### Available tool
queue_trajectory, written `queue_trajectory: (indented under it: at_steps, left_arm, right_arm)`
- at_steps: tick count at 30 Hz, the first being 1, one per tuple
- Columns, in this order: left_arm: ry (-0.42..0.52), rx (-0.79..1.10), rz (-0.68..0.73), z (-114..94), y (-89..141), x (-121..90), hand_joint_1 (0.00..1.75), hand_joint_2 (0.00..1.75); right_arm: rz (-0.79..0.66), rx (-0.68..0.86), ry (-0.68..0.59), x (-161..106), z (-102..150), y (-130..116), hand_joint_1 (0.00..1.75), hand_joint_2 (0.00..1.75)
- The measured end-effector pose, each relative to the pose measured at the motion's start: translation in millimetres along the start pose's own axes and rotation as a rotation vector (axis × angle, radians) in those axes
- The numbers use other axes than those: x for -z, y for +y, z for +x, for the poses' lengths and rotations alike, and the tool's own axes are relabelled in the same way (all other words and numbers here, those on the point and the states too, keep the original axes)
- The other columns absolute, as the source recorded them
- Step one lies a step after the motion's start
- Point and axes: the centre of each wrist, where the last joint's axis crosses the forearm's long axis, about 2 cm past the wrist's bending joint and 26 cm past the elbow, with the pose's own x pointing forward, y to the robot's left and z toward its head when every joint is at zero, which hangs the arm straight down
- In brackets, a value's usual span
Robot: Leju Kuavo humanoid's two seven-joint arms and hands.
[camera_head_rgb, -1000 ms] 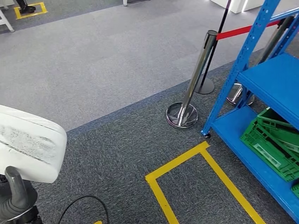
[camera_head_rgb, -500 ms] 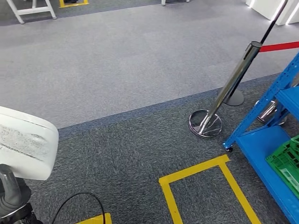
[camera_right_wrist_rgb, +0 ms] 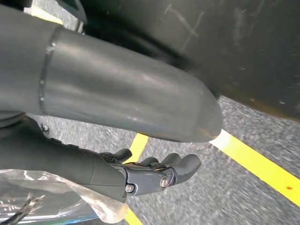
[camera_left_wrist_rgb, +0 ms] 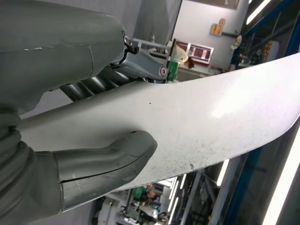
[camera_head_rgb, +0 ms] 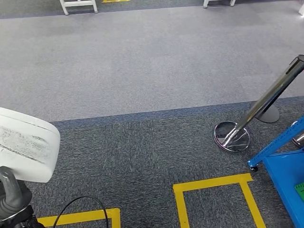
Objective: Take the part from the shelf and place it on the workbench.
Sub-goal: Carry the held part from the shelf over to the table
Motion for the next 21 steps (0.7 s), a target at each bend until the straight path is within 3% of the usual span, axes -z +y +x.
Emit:
queue_trajectory:
  at_steps: [21]
  left_arm:
    - [0.016,0.065,-0.001,0.2,5.2,-7.8,1.75,1.75]
  right_arm:
    - [0.03,0.011,0.038,0.0,0.1,0.6,0.0,0.0]
